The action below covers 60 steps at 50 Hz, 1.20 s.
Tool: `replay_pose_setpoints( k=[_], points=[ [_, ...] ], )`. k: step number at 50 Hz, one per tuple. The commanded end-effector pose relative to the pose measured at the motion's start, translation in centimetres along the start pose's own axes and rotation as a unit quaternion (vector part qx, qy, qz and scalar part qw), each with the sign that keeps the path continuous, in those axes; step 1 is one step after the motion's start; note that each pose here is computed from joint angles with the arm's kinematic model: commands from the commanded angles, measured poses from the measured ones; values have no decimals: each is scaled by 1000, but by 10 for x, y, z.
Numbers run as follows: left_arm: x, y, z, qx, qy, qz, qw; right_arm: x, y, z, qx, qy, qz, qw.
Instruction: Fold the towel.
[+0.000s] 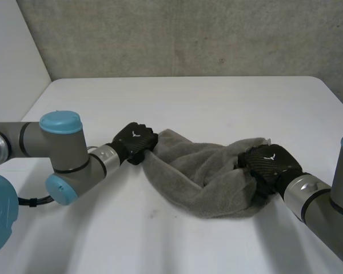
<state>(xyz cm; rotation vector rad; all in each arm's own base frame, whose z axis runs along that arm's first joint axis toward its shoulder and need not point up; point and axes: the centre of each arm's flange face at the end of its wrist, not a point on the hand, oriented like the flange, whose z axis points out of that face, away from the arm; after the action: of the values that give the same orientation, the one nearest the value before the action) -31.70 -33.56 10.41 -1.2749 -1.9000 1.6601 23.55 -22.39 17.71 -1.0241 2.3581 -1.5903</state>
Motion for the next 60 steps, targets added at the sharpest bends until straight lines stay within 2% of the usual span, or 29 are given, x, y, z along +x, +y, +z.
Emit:
replay_pose_setpoints(
  k=[1, 6, 8, 9, 11, 12, 13, 14, 15, 16, 17, 18, 19, 20, 21, 23, 26, 27, 29, 30, 32, 35, 37, 38, 40, 43, 48, 53, 60],
  points=[
    [-3, -4, 3, 10, -14, 27, 999, 1, 0, 14, 1, -8, -3, 1000],
    [-14, -12, 7, 28, -56, 85, 994, 8, -12, 36, 16, 1, -47, 999],
    [-32, -33, 10, 61, -110, 119, 985, 24, -46, 48, 67, 33, -93, 993],
    [-32, -33, 10, 61, -110, 119, 985, 24, -46, 48, 67, 33, -93, 993],
    [-57, -69, 8, 116, -178, 139, 967, 47, -98, 51, 147, 90, -115, 978],
    [-57, -69, 8, 116, -179, 140, 967, 47, -98, 51, 147, 90, -115, 978],
    [-68, -91, 5, 151, -211, 145, 955, 60, -127, 49, 199, 126, -116, 965],
    [-68, -91, 5, 151, -211, 145, 955, 72, -154, 45, 258, 164, -116, 945],
    [-84, -129, -7, 217, -262, 141, 930, 72, -154, 45, 259, 165, -116, 945],
    [-84, -130, -8, 218, -262, 141, 929, 81, -178, 38, 317, 198, -115, 920],
    [-95, -160, -22, 273, -297, 127, 906, 88, -200, 26, 381, 227, -115, 889],
    [-103, -186, -38, 324, -327, 104, 882, 88, -201, 26, 381, 228, -115, 889],
    [-103, -187, -38, 325, -327, 104, 881, 95, -220, 11, 432, 255, -115, 858],
    [-110, -204, -53, 362, -346, 81, 862, 95, -220, 11, 432, 255, -115, 857],
    [-113, -214, -65, 382, -354, 62, 851, 96, -227, 3, 456, 265, -116, 842],
    [-111, -221, -76, 393, -356, 43, 847, 94, -225, 3, 448, 261, -117, 847],
    [-102, -220, -91, 382, -347, 28, 856, 82, -209, 12, 406, 230, -117, 877],
    [-102, -220, -91, 382, -347, 28, 856, 82, -209, 12, 406, 230, -117, 877],
    [-88, -199, -96, 333, -334, 17, 882, 60, -187, 22, 356, 182, -122, 908],
    [-88, -199, -96, 332, -334, 17, 882, 60, -187, 22, 355, 182, -122, 909],
    [-71, -167, -97, 269, -315, 0, 910, 43, -158, 34, 298, 141, -132, 935],
    [-61, -149, -96, 234, -304, -10, 924, 37, -142, 39, 268, 124, -137, 946],
    [-40, -116, -95, 170, -278, -25, 945, 24, -105, 50, 205, 86, -140, 965],
    [-40, -116, -95, 170, -278, -25, 945, 24, -105, 51, 205, 86, -140, 965],
    [-15, -84, -89, 110, -247, -27, 962, 11, -67, 62, 144, 55, -135, 979],
    [0, -67, -84, 78, -226, -22, 971, 0, -31, 71, 84, 27, -129, 988],
    [49, -33, -80, -15, -152, 31, 988, -8, -1, 71, 27, 3, -122, 992],
    [60, -28, -88, -63, -122, 55, 989, -6, 0, 65, 19, 3, -115, 993],
    [52, -39, -94, -62, -131, 54, 988, 1, -10, 51, 34, 13, -111, 993]
  ],
)
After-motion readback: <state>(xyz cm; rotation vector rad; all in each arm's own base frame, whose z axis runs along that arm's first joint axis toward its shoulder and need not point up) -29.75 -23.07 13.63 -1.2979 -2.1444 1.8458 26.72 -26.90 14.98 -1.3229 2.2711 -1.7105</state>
